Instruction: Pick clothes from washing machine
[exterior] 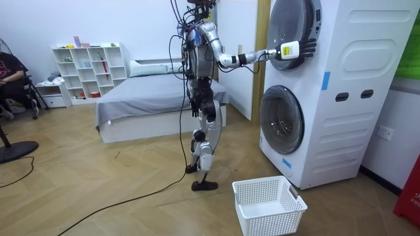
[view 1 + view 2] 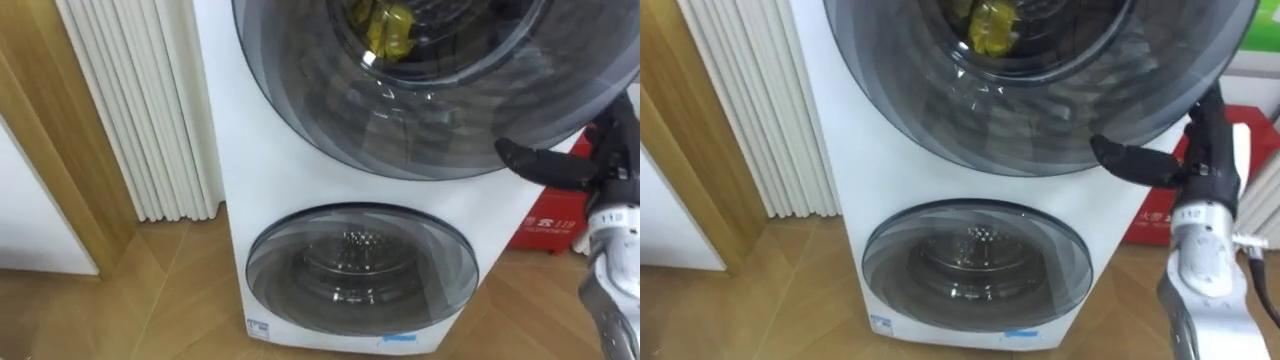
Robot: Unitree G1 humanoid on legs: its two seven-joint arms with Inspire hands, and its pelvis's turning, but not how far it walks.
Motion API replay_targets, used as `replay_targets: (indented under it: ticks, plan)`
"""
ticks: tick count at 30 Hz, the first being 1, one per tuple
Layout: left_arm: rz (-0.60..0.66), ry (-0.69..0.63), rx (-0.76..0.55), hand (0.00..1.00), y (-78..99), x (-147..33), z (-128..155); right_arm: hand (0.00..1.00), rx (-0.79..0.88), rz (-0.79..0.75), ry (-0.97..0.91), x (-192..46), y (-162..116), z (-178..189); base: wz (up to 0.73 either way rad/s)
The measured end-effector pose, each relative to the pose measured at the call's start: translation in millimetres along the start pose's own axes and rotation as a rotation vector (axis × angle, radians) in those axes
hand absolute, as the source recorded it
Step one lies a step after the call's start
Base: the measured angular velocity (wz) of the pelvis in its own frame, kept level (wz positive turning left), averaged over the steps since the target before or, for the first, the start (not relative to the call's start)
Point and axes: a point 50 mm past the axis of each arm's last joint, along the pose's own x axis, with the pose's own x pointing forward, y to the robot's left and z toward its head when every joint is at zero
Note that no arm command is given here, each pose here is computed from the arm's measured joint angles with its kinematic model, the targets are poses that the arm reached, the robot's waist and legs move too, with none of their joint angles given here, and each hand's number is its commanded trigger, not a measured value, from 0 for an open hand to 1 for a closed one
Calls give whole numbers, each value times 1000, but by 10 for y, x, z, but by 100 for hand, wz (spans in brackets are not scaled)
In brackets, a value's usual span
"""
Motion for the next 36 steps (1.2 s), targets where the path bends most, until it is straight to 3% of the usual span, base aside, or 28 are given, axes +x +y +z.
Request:
replay_targets:
  ticks: [6, 18, 36]
  plan:
    - [11, 14, 39, 0, 48, 0, -6, 0, 111, 20, 22, 140, 26, 85, 0]
    - [13, 10, 174, 0, 178, -5, 73, 0, 93, 43, 95, 317, -9, 35, 1]
    - [-11, -14, 180, 0, 165, 0, 114, 0, 56, 90, 39, 267, -7, 140, -2]
